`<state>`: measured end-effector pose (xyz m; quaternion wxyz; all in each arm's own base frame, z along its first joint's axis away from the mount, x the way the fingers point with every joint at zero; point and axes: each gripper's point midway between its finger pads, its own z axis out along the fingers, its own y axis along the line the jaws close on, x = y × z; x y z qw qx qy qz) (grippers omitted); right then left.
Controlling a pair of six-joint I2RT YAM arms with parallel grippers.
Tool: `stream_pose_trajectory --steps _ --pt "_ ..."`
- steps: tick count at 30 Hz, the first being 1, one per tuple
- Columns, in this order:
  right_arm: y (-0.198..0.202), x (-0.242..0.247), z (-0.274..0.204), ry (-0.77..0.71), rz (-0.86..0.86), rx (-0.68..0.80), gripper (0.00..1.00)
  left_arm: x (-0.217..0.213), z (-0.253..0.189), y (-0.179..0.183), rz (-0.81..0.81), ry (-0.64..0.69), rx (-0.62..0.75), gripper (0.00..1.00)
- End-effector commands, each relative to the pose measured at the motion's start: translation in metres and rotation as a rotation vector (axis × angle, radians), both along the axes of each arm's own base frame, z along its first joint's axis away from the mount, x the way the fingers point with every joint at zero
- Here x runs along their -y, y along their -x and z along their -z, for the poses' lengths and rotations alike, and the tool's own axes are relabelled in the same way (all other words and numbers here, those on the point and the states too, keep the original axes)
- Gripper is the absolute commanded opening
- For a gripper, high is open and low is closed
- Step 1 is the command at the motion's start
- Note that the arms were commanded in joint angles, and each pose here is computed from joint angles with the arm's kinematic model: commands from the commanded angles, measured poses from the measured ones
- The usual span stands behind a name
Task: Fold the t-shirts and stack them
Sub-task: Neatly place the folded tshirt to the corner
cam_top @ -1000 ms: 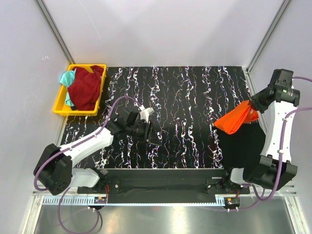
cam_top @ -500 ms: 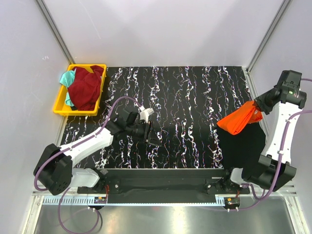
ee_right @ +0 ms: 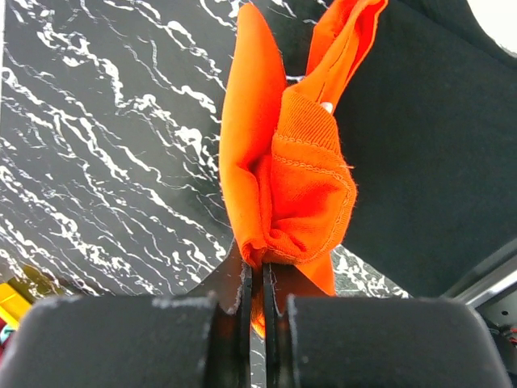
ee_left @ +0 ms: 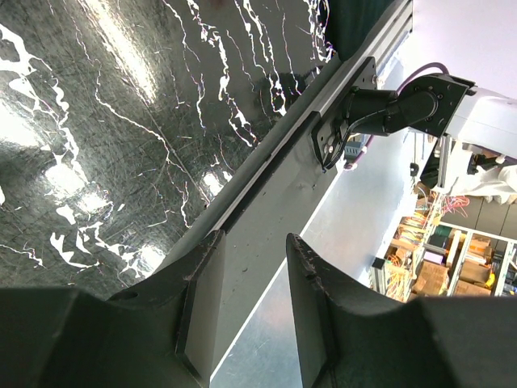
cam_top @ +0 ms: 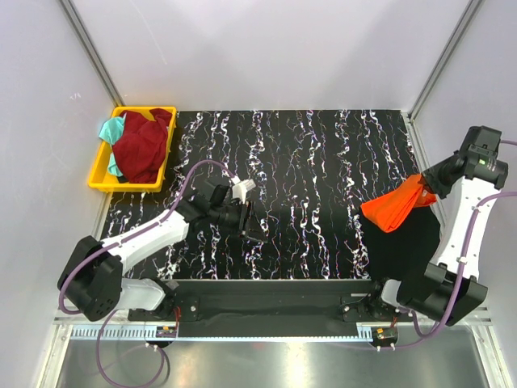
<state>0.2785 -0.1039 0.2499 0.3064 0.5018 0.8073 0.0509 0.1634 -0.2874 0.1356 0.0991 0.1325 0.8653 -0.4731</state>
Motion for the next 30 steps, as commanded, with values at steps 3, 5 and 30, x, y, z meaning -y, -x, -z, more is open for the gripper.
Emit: stream_pose_trajectory --steps 3,5,30 --pt "0.011 -0.001 -0.005 0.006 -0.004 0.031 0.0 0.002 -0.003 0.002 0.033 0.036 0.015 0.4" --pt "0.013 0.001 -0.002 0.003 -0.001 0.026 0.0 0.002 -0.003 0.003 0.038 0.039 0.016 0.4" --pt "0.109 0.03 0.084 0.045 0.216 -0.342 0.39 -0.008 0.004 0.017 0.06 0.048 -0.009 0.4"
